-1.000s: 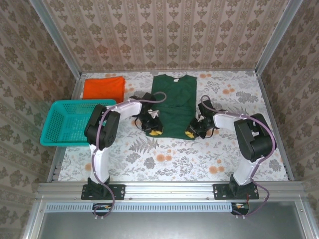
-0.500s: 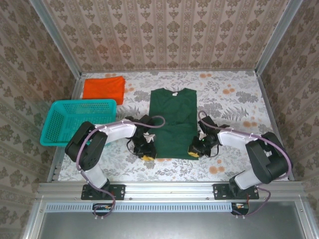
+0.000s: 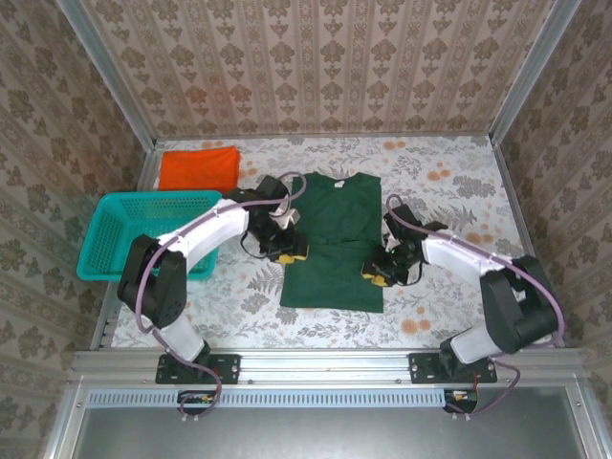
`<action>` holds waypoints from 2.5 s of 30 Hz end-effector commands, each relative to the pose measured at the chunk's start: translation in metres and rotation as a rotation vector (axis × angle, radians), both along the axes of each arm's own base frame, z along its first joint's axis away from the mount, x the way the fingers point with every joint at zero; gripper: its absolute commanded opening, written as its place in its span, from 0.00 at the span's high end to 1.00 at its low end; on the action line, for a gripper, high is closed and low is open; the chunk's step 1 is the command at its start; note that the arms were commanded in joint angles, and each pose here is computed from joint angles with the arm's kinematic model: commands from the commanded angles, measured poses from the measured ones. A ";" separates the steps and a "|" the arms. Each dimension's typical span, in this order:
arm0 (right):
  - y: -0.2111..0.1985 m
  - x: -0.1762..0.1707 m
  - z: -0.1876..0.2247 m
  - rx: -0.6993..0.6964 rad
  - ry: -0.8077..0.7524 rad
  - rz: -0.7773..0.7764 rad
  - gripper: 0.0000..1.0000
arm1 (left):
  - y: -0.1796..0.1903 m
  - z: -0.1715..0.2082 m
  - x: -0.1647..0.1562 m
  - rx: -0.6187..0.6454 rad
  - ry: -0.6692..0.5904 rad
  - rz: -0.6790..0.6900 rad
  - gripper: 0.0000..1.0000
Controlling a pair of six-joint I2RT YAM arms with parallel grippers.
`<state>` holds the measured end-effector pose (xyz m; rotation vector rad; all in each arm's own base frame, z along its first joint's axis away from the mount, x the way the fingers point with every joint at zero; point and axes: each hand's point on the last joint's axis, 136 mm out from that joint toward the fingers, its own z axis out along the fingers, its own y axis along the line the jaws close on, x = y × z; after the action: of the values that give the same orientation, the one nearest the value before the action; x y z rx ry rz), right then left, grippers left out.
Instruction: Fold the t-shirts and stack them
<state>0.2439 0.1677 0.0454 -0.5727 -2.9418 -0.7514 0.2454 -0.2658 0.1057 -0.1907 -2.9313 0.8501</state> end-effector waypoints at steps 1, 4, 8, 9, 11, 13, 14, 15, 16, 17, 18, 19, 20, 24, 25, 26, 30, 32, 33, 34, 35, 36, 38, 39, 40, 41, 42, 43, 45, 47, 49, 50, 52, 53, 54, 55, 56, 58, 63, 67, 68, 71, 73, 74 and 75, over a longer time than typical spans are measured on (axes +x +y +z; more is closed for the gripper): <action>-0.004 0.017 -0.003 -0.044 0.002 0.016 0.70 | -0.002 -0.013 0.019 -0.013 0.043 0.084 0.61; -0.009 0.032 -0.003 -0.063 0.008 0.008 0.71 | -0.003 -0.022 0.037 -0.022 0.058 0.118 0.59; -0.021 0.050 -0.003 -0.080 0.026 -0.028 0.71 | -0.009 -0.024 0.055 -0.038 0.062 0.140 0.55; -0.024 0.054 -0.004 -0.082 0.033 -0.036 0.71 | -0.009 -0.025 0.059 -0.037 0.063 0.149 0.54; -0.025 0.062 -0.005 -0.075 0.037 -0.043 0.72 | -0.009 -0.029 0.067 -0.044 0.072 0.177 0.53; -0.028 0.070 -0.007 -0.068 0.048 -0.065 0.72 | -0.009 -0.033 0.076 -0.055 0.076 0.211 0.52; -0.028 0.073 -0.008 -0.053 0.055 -0.077 0.72 | -0.010 -0.033 0.080 -0.064 0.076 0.226 0.52; -0.028 0.077 -0.010 -0.039 0.062 -0.091 0.72 | -0.011 -0.034 0.084 -0.074 0.078 0.238 0.51; -0.029 0.080 -0.011 -0.030 0.067 -0.108 0.72 | -0.012 -0.034 0.088 -0.081 0.078 0.248 0.51; -0.030 0.083 -0.011 -0.025 0.069 -0.121 0.72 | -0.014 -0.034 0.091 -0.086 0.078 0.252 0.50; -0.030 0.087 -0.011 -0.018 0.067 -0.136 0.72 | -0.015 -0.033 0.094 -0.087 0.078 0.254 0.51; -0.031 0.091 -0.010 -0.011 0.067 -0.148 0.72 | -0.015 -0.032 0.098 -0.089 0.076 0.258 0.50; -0.031 0.095 -0.009 -0.001 0.067 -0.161 0.72 | -0.015 -0.030 0.101 -0.086 0.070 0.263 0.50; -0.034 0.111 -0.004 0.024 0.068 -0.220 0.70 | -0.007 -0.015 0.111 -0.043 -0.005 0.274 0.46; -0.035 0.117 0.003 0.027 0.043 -0.227 0.70 | -0.003 -0.009 0.114 -0.019 -0.038 0.269 0.46; -0.035 0.122 0.011 0.031 0.011 -0.227 0.70 | 0.000 -0.002 0.117 -0.005 -0.071 0.258 0.46; -0.023 0.129 0.036 0.091 -0.108 -0.195 0.72 | -0.020 0.020 0.109 -0.047 -0.136 0.128 0.60; -0.007 0.125 0.043 0.139 -0.137 -0.157 0.74 | -0.044 0.026 0.094 -0.085 -0.114 0.010 0.70; -0.001 0.121 0.044 0.154 -0.133 -0.142 0.75 | -0.055 0.025 0.085 -0.092 -0.094 -0.043 0.74; 0.007 0.115 0.042 0.168 -0.123 -0.127 0.75 | -0.065 0.021 0.076 -0.095 -0.075 -0.093 0.77; 0.017 0.110 0.041 0.184 -0.113 -0.110 0.76 | -0.075 0.019 0.067 -0.109 -0.061 -0.141 0.79; 0.024 0.107 0.039 0.193 -0.108 -0.096 0.77 | -0.083 0.014 0.061 -0.120 -0.042 -0.169 0.81; 0.037 0.102 0.032 0.194 -0.089 -0.072 0.78 | -0.095 0.008 0.054 -0.142 0.000 -0.204 0.83; 0.041 0.101 0.028 0.191 -0.079 -0.073 0.78 | -0.097 0.003 0.053 -0.137 0.015 -0.212 0.83; 0.044 0.102 0.025 0.193 -0.071 -0.081 0.78 | -0.098 -0.001 0.053 -0.130 0.020 -0.219 0.83; 0.047 0.104 0.021 0.195 -0.065 -0.090 0.79 | -0.098 -0.006 0.053 -0.120 0.023 -0.222 0.83; 0.049 0.106 0.018 0.194 -0.057 -0.098 0.79 | -0.098 -0.010 0.054 -0.110 0.024 -0.221 0.83; 0.050 0.108 0.014 0.189 -0.046 -0.107 0.79 | -0.096 -0.017 0.054 -0.098 0.027 -0.220 0.83; 0.050 0.112 0.004 0.169 -0.028 -0.120 0.79 | -0.088 -0.035 0.057 -0.032 0.020 -0.206 0.83; 0.048 0.114 -0.012 0.140 0.015 -0.134 0.79 | -0.076 -0.055 0.062 0.052 0.011 -0.181 0.82; 0.042 0.110 -0.031 0.098 0.072 -0.147 0.79 | -0.064 -0.071 0.068 0.115 -0.006 -0.136 0.82; 0.037 0.106 -0.041 0.070 0.106 -0.160 0.79 | -0.059 -0.079 0.070 0.132 -0.002 -0.106 0.81; 0.030 0.100 -0.057 0.044 0.153 -0.189 0.78 | -0.052 -0.090 0.073 0.153 0.011 -0.063 0.80; 0.026 0.096 -0.064 0.034 0.173 -0.205 0.78 | -0.050 -0.094 0.073 0.166 0.013 -0.057 0.80; 0.024 0.094 -0.068 0.031 0.185 -0.219 0.77 | -0.047 -0.097 0.074 0.184 0.014 -0.054 0.80; 0.021 0.092 -0.072 0.034 0.195 -0.233 0.76 | -0.045 -0.100 0.073 0.202 0.012 -0.053 0.80; 0.019 0.091 -0.074 0.040 0.198 -0.246 0.74 | -0.044 -0.102 0.072 0.210 0.011 -0.056 0.80; 0.018 0.089 -0.074 0.053 0.206 -0.264 0.73 | -0.042 -0.104 0.072 0.230 0.006 -0.053 0.80; 0.001 0.083 -0.068 0.064 0.201 -0.331 0.63 | -0.032 -0.094 0.079 0.262 -0.042 -0.017 0.74; -0.007 0.087 -0.057 0.109 0.182 -0.371 0.59 | -0.037 -0.076 0.089 0.177 -0.083 0.026 0.71; -0.008 0.089 -0.053 0.115 0.170 -0.372 0.57 | -0.041 -0.069 0.092 0.152 -0.093 0.030 0.70; -0.008 0.097 -0.042 0.147 0.142 -0.376 0.54 | -0.045 -0.054 0.099 0.123 -0.121 0.046 0.65; -0.008 0.103 -0.032 0.165 0.113 -0.374 0.51 | -0.044 -0.043 0.103 0.100 -0.133 0.071 0.58; -0.009 0.105 -0.025 0.171 0.091 -0.372 0.49 | -0.042 -0.037 0.106 0.090 -0.144 0.085 0.56; -0.010 0.109 -0.016 0.180 0.064 -0.372 0.47 | -0.038 -0.030 0.109 0.080 -0.154 0.106 0.52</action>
<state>0.3616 0.1798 0.0343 -1.0137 -2.6697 -1.1235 0.3414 -0.3138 0.0450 -0.1662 -3.0623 0.7105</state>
